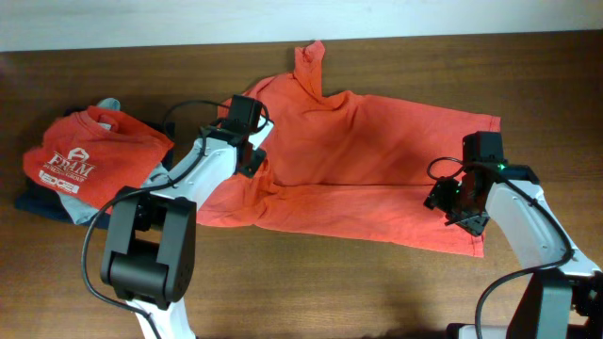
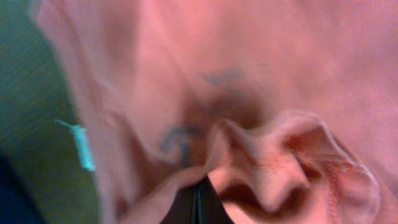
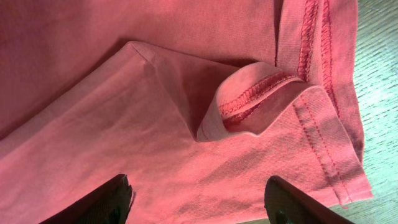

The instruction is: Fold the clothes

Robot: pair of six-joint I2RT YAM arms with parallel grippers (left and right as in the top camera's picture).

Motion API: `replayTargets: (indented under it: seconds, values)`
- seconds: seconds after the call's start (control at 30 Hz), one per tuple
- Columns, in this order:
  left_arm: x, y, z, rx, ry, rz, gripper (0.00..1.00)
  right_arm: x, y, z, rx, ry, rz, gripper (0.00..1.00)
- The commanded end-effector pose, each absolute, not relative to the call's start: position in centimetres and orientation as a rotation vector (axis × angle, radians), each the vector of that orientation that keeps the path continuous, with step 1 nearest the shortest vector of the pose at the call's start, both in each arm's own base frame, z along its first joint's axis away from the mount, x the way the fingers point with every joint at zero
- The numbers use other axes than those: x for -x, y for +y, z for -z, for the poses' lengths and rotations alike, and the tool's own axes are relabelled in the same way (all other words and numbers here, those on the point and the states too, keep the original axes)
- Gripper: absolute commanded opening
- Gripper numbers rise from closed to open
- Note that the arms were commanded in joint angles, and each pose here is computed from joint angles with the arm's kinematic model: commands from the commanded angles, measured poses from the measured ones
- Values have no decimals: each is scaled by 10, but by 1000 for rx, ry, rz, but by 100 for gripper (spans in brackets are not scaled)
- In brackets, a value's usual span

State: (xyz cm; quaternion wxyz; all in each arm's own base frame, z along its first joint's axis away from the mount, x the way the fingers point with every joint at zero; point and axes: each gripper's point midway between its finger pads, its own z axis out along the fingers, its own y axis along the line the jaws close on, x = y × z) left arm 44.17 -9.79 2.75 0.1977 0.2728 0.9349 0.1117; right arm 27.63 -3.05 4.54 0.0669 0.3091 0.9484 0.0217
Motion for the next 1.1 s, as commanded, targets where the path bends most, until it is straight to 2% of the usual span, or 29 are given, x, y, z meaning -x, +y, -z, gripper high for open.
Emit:
replayTargets:
  seconds: [0.0,0.2,0.3,0.4,0.5,0.67,1.07]
  values:
    - [-461,-86,-37,-684,2550,-440,0,-283,-33,-53,-920,2831,-69,74]
    - [-483,-90,-60,-648,2475,-447,0,-283,-33,-53,-920,2832,-69,74]
    - [-491,-87,-76,-626,2457,-480,7,-283,-33,-53,-920,2833,-69,74]
    - [-468,-85,-74,-622,2586,-459,12,-281,-33,-52,-922,2840,-67,73]
    - [-431,-75,-63,-488,2772,-447,13,-280,-33,-52,-923,2843,-66,74]
    - [-377,-93,-32,-465,3012,-169,5,-280,-33,-52,-924,2843,-66,74]
    - [-381,-92,15,-510,2943,-181,4,-280,-33,-52,-924,2845,-65,74]
